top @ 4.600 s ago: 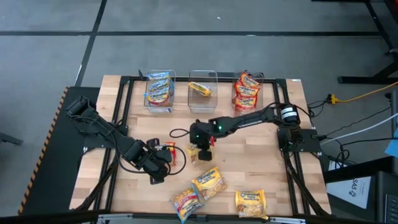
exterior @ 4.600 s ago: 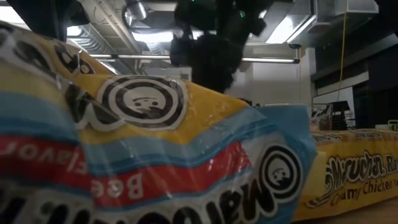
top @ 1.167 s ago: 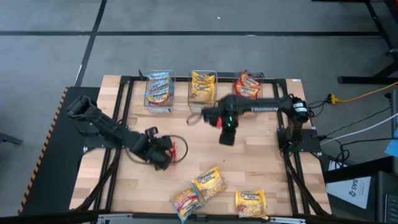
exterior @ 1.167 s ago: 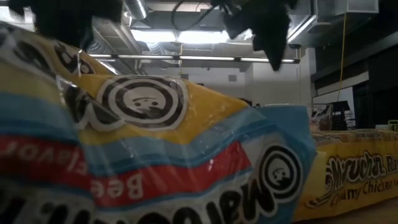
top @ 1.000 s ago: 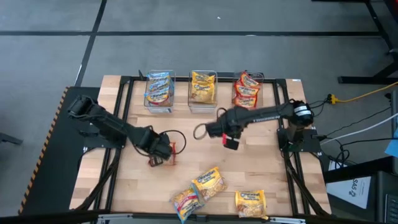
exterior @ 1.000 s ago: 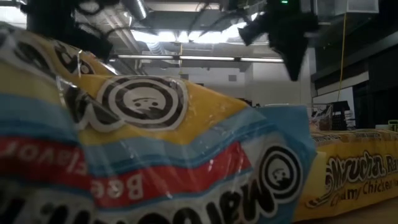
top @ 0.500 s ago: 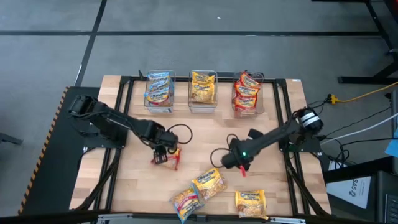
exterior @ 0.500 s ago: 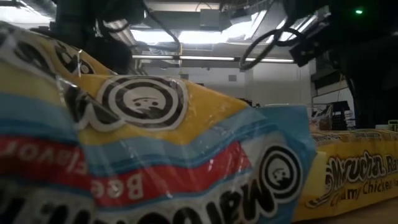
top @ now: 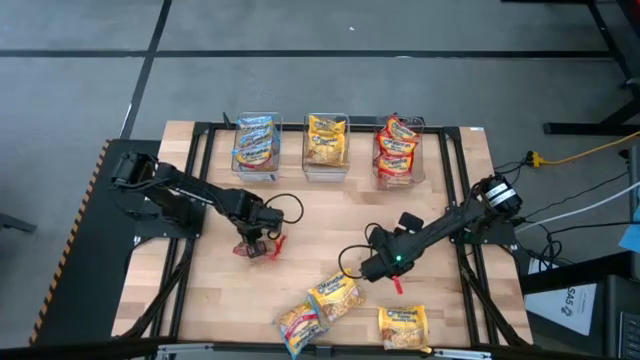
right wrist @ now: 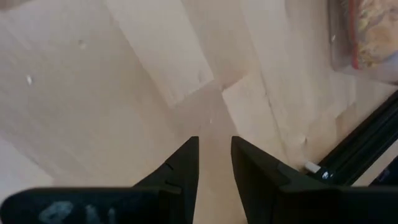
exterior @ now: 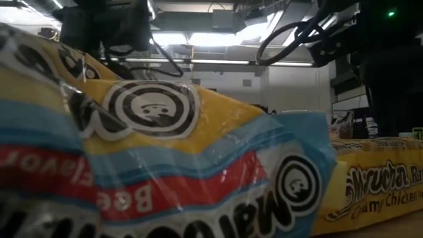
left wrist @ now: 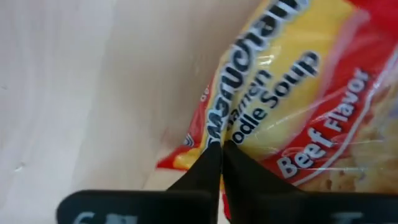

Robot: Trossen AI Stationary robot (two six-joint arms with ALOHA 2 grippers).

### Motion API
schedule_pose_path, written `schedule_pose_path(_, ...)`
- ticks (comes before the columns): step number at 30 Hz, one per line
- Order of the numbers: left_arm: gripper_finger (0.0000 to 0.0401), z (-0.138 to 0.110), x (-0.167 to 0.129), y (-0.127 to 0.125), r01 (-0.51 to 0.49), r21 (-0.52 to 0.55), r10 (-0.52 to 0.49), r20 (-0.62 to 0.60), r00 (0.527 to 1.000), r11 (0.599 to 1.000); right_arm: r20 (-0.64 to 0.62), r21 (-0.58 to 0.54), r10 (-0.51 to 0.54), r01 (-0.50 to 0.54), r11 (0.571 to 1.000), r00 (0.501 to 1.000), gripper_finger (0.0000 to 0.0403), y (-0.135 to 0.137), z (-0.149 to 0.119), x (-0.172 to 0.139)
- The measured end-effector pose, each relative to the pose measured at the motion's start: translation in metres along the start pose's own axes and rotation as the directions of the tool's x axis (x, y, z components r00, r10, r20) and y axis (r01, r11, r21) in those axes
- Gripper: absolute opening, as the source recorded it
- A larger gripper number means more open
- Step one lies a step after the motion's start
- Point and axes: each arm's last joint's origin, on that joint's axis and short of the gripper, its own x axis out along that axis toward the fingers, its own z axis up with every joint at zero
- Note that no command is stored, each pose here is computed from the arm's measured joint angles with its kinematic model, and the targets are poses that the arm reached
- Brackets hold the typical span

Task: Sort Maruchan noodles
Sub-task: Put the red noodle pack into the right transparent bin

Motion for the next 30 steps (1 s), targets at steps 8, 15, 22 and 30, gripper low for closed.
schedule_pose_path(8,0.0001,0.014,-0.033,-0.012,-0.017,0.037,0.015,0.047,0.999,0.999,0.05,0.006,-0.032,0.031,0.999,0.998,0.0097,-0.001,0.002,0.0)
schedule_pose_path(15,0.0001,0.023,-0.061,-0.018,-0.104,0.075,0.095,0.125,0.988,0.992,0.055,0.006,-0.036,0.036,0.999,0.998,0.0097,-0.001,0.002,0.0)
schedule_pose_path(22,0.0,0.037,-0.09,-0.024,-0.221,0.101,0.181,0.303,0.935,0.97,0.076,0.052,-0.094,0.09,0.995,0.993,0.0097,-0.005,0.001,0.0)
schedule_pose_path(30,0.0,0.063,-0.136,-0.018,-0.312,0.1,0.223,0.504,0.835,0.945,0.006,0.106,-0.161,0.159,0.982,0.987,0.0097,-0.012,-0.006,-0.002)
